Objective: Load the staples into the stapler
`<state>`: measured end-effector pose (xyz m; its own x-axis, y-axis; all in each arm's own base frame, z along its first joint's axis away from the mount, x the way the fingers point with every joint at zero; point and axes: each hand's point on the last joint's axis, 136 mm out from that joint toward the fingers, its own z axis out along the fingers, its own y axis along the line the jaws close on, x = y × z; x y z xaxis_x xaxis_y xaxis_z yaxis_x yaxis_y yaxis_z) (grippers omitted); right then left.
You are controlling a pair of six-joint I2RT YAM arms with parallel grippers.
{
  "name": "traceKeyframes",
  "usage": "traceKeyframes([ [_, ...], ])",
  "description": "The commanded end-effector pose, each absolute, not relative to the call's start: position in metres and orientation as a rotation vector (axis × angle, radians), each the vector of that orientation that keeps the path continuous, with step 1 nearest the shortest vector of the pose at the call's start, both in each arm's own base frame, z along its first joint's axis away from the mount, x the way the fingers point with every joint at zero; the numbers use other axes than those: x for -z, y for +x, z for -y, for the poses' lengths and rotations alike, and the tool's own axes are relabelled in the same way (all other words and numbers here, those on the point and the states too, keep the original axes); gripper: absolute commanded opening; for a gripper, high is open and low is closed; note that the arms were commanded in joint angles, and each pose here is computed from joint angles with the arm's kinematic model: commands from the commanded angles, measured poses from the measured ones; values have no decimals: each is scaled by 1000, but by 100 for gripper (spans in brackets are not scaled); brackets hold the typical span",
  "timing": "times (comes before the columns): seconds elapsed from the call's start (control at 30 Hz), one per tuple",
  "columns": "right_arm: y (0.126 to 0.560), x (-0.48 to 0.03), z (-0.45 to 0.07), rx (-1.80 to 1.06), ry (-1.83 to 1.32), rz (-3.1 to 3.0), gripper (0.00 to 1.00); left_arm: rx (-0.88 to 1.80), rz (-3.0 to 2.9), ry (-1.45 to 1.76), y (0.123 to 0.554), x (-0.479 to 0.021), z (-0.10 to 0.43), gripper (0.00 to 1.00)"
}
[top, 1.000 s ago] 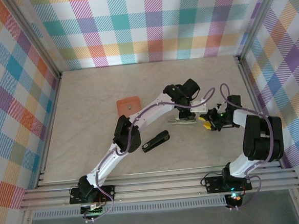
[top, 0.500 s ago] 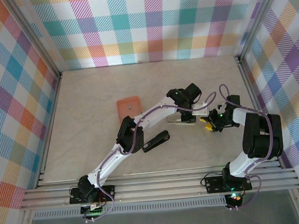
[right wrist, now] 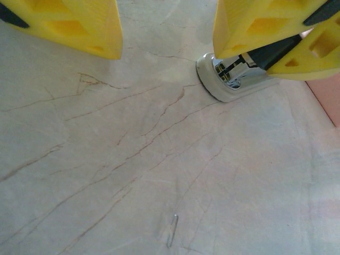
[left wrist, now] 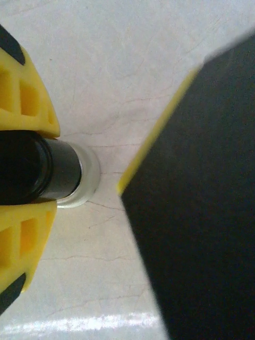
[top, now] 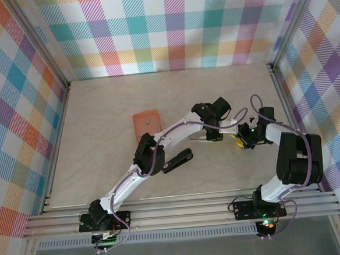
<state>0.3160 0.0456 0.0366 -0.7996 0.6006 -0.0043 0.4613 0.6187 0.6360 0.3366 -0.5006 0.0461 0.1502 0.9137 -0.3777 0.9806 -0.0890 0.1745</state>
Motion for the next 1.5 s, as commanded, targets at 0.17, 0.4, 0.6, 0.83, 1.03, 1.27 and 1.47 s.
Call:
traceKeyframes([
  [0.17, 319, -60, -48, -981, 800, -2572, 52, 297, -2008, 2070, 314, -5, 480, 39],
  [0.4, 323, -84, -47, -962, 725, -2528, 58, 419, -1971, 1822, 336, -98, 490, 56],
  [0.6, 337, -110, -40, -902, 638, -2453, 61, 504, -1972, 1529, 362, -187, 466, 60],
  [0.83, 367, -144, -18, -718, 514, -2295, 73, 414, -2004, 1002, 401, -272, 363, 64],
  [1.03, 387, -159, -6, -596, 379, -2155, 99, 193, -2000, 515, 404, -285, 223, 78],
  [1.27, 393, -149, 2, -429, 178, -2056, 99, -37, -1962, -25, 378, -241, 83, 100],
  [1.47, 393, -130, -1, -370, 67, -1995, 99, -151, -1923, -230, 359, -174, 19, 100],
])
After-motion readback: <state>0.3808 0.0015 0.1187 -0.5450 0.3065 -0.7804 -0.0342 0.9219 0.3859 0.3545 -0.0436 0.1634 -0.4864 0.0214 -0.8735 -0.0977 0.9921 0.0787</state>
